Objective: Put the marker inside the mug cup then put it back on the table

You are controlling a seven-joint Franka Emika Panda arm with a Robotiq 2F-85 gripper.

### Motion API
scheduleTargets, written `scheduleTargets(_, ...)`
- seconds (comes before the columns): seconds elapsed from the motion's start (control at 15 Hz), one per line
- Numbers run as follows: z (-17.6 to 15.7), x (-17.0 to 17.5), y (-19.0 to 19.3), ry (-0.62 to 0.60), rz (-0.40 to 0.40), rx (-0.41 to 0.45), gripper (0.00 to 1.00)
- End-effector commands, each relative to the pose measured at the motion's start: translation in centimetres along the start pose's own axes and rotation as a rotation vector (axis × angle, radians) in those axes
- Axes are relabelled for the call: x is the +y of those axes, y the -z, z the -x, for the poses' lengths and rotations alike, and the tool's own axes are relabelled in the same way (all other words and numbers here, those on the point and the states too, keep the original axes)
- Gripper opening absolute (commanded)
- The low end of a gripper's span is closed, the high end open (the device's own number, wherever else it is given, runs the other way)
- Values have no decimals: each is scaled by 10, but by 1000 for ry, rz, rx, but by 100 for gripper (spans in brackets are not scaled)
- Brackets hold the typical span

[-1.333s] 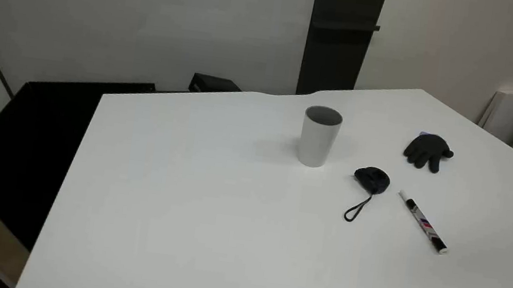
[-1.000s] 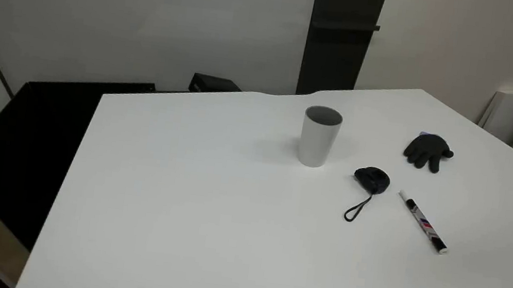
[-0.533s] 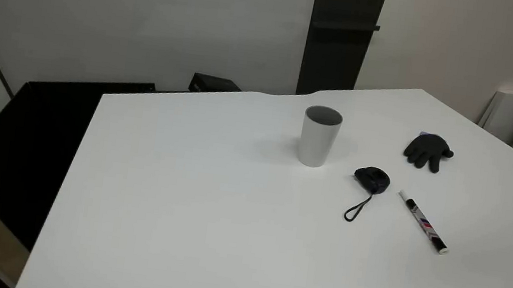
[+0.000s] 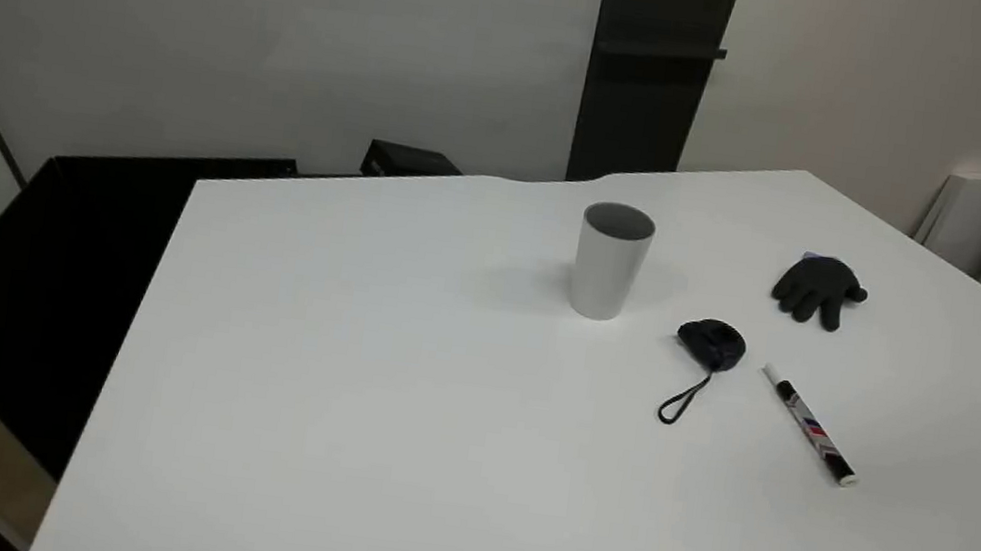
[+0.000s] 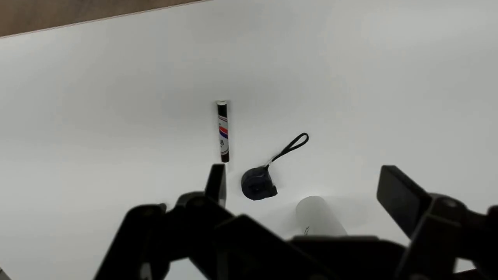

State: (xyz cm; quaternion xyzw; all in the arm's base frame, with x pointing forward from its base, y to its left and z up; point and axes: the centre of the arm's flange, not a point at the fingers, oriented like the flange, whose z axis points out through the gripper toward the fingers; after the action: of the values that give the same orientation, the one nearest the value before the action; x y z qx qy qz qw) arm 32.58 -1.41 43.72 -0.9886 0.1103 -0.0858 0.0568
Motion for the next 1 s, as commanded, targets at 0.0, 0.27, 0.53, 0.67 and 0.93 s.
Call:
scheduleTargets(0.0, -34, 8, -18, 6, 20, -8, 100)
scheduleTargets(0.27, -59, 23, -35, -2, 42, -6, 100)
scheduleTargets(0.53, -78, 41, -52, -10, 64, -15, 100)
scheduleTargets(0.67, -88, 49, -62, -5, 77, -13, 100)
scheduleTargets(0.93, -108, 61, -88, 10, 108, -14, 100)
